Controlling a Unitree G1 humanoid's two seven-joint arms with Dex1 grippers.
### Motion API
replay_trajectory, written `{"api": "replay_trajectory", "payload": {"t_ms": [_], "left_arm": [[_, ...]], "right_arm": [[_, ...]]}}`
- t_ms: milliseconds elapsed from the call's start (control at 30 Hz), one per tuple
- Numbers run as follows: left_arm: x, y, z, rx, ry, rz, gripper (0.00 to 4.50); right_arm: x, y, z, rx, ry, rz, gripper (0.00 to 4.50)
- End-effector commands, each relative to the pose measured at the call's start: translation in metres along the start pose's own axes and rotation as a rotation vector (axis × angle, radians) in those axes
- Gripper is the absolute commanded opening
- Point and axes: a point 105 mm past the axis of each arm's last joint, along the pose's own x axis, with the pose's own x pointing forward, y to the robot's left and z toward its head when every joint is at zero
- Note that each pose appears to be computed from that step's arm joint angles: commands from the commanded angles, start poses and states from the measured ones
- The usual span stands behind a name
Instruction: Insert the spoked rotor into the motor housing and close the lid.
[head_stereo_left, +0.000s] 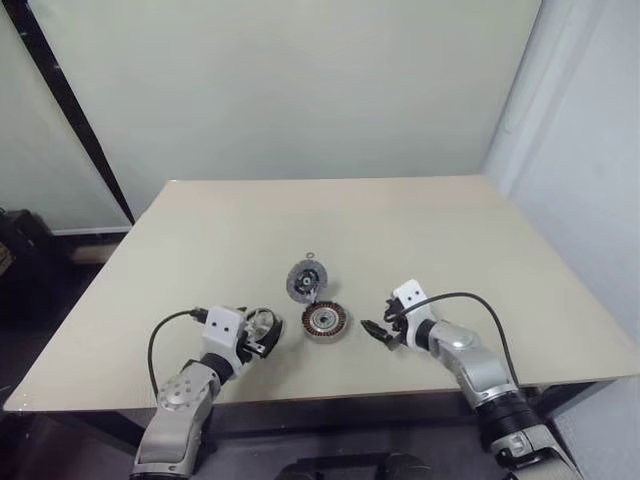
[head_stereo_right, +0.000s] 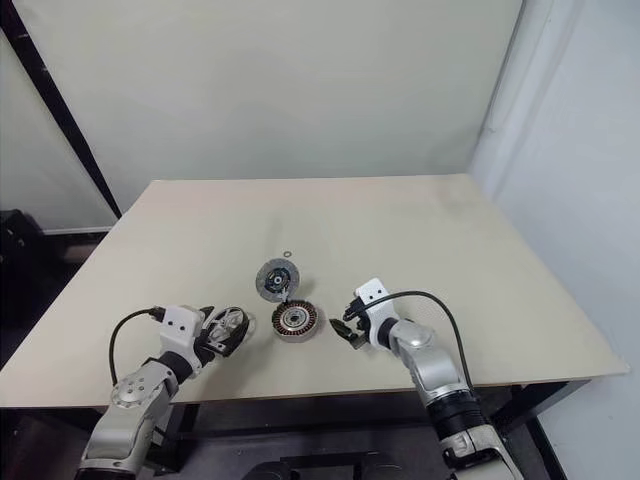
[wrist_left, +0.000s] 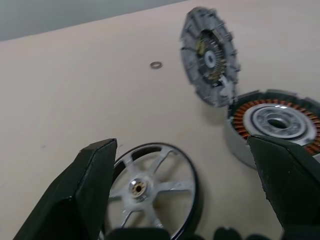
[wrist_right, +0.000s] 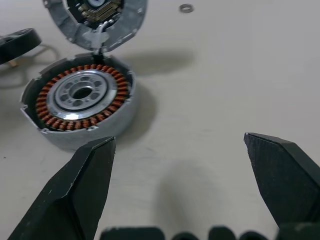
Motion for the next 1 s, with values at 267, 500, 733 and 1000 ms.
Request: {"api": "replay_trajectory", "payload": {"t_ms": [267, 500, 733, 1000], "left_arm": [[0.011, -0.018, 0.025, 0.045, -0.076, -0.083, 4.50], [0.012, -0.018, 0.024, 0.050, -0.072, -0.092, 4.50], [0.012, -0.017, 0.023, 0.049, -0.067, -0.091, 4.50], [0.011, -0.014, 0.023, 0.051, -0.063, -0.082, 4.50]], "right_arm": [[-0.007, -0.011, 0.026, -0.005, -0.074, -0.048, 4.47], [-0.009, -0.010, 0.024, 0.004, -0.071, -0.050, 4.47], [-0.011, -0.011, 0.023, 0.012, -0.072, -0.055, 4.47], [-0.016, -0.013, 0.019, 0.026, -0.064, -0.065, 4.47]]}}
